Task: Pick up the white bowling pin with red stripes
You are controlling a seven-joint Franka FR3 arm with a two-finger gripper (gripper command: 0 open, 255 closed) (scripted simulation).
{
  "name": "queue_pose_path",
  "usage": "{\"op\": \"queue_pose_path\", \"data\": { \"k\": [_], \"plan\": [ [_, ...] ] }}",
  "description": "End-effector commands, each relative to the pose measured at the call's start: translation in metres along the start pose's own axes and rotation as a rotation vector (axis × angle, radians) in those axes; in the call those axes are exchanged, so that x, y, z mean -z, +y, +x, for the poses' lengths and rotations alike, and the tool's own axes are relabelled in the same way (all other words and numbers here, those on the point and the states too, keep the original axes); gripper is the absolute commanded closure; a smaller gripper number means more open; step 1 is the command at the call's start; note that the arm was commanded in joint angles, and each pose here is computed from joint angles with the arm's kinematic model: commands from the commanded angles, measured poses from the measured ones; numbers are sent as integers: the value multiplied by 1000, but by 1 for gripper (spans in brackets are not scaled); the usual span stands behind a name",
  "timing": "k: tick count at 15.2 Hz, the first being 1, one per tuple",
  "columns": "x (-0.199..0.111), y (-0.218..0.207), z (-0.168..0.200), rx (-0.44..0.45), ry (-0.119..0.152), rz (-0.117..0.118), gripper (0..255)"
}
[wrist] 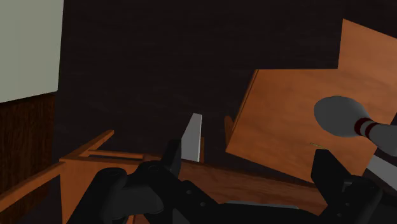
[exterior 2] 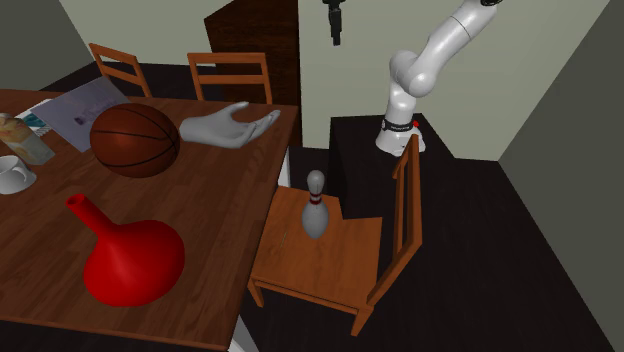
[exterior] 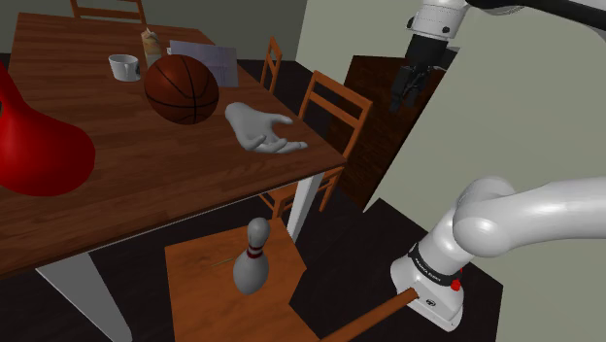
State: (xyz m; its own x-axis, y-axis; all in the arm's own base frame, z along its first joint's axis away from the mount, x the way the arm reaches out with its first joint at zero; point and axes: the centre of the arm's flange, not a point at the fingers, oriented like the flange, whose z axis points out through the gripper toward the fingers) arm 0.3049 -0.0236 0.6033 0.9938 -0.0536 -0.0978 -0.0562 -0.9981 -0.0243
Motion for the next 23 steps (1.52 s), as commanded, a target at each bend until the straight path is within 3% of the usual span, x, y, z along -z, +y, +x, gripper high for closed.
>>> {"op": "queue_pose_path", "data": {
  "k": [1,23],
  "plan": [
    [0,0,0,0,0,0,0],
    [-186,-210,60,23,25,23,0]
  ]
}}
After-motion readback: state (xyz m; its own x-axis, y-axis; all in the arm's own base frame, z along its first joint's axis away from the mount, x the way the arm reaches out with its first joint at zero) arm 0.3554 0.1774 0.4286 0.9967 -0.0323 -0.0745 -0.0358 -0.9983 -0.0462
